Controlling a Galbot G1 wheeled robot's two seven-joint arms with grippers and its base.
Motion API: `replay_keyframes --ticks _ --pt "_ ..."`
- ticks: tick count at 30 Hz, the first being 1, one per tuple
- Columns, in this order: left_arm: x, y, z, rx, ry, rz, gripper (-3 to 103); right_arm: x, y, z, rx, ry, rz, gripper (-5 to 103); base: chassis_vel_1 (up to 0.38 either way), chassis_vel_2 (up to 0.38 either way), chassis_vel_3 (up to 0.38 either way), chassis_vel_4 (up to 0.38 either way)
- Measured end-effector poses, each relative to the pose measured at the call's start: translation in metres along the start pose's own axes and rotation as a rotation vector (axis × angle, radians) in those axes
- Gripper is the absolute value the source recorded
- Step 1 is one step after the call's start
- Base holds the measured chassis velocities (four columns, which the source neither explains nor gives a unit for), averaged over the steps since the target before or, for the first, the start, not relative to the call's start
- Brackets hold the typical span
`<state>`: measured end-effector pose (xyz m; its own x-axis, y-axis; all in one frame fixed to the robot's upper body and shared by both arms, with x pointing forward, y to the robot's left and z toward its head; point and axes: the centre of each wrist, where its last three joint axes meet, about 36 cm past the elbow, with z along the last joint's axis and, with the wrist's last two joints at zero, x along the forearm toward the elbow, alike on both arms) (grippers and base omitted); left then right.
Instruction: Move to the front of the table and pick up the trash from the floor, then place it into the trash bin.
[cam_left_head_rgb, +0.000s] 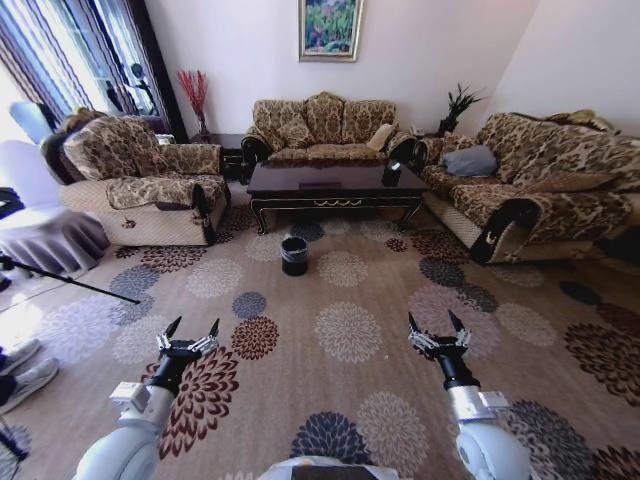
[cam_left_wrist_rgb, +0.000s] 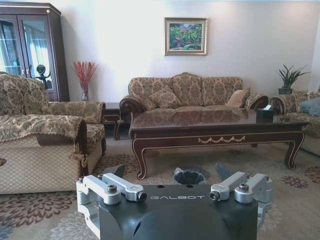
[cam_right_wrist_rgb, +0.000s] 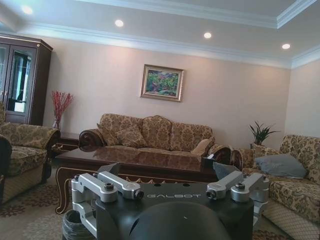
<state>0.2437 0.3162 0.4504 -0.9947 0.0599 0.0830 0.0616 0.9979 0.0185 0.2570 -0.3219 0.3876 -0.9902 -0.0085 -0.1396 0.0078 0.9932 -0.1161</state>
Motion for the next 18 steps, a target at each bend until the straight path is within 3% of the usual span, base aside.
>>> replay_keyframes --ticks 18 --pt "0.0000 0.0000 0.0000 0.000 0.000 0.000 100 0.0000 0.0000 0.0000 0.000 0.000 0.000 100 0.000 0.000 0.000 0.000"
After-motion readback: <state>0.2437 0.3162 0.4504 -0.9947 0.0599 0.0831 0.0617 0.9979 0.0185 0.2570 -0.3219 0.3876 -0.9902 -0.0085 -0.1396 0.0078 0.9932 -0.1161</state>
